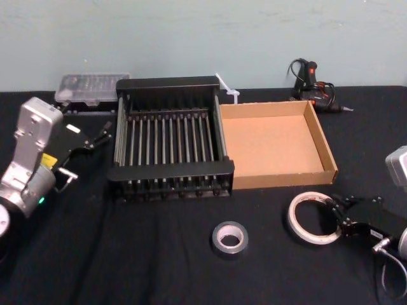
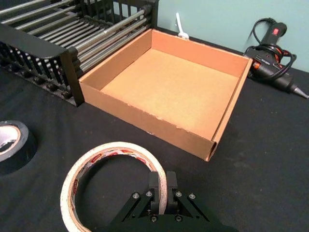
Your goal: Pick up the white tape and place it into the black box , Pick up the silver tape and place it into the brown box.
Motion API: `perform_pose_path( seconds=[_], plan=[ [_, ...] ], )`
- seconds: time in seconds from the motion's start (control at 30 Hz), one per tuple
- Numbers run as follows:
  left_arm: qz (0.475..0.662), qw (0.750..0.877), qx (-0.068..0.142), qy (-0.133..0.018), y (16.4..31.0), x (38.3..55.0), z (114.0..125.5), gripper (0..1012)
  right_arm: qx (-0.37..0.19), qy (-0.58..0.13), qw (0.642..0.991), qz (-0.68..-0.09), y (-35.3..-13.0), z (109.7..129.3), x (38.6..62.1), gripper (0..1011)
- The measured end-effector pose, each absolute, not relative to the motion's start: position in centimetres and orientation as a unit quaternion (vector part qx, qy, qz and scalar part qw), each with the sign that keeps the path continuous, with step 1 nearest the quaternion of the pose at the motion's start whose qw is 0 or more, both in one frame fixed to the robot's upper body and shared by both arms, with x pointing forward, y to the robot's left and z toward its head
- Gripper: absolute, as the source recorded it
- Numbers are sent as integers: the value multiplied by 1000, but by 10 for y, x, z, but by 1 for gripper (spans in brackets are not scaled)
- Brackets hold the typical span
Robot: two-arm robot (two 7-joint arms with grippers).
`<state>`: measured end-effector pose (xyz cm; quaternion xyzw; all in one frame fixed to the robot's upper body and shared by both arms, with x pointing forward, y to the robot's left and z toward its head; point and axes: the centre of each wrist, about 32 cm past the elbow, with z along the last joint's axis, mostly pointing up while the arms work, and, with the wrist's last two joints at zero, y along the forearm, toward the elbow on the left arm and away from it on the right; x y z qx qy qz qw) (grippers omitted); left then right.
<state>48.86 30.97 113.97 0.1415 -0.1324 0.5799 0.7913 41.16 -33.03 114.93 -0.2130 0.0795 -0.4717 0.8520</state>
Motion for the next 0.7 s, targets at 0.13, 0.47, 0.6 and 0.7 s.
perform_pose_path(
  seconds=[0.13, 0.47, 0.6, 0.7],
  plan=[
    [580, 791, 141, -132, 310, 489, 1140, 1001, -207, 76, 852, -475, -329, 1151, 413, 99],
    [580, 791, 141, -132, 310, 489, 1140, 1001, -191, 65, 852, -483, -326, 1158, 423, 98],
    [580, 791, 141, -132, 310, 489, 1140, 1001, -185, 61, 852, -487, -324, 1161, 428, 98],
    [580, 791, 141, -132, 310, 489, 1140, 1001, -181, 59, 851, -489, -322, 1163, 431, 98]
  ],
)
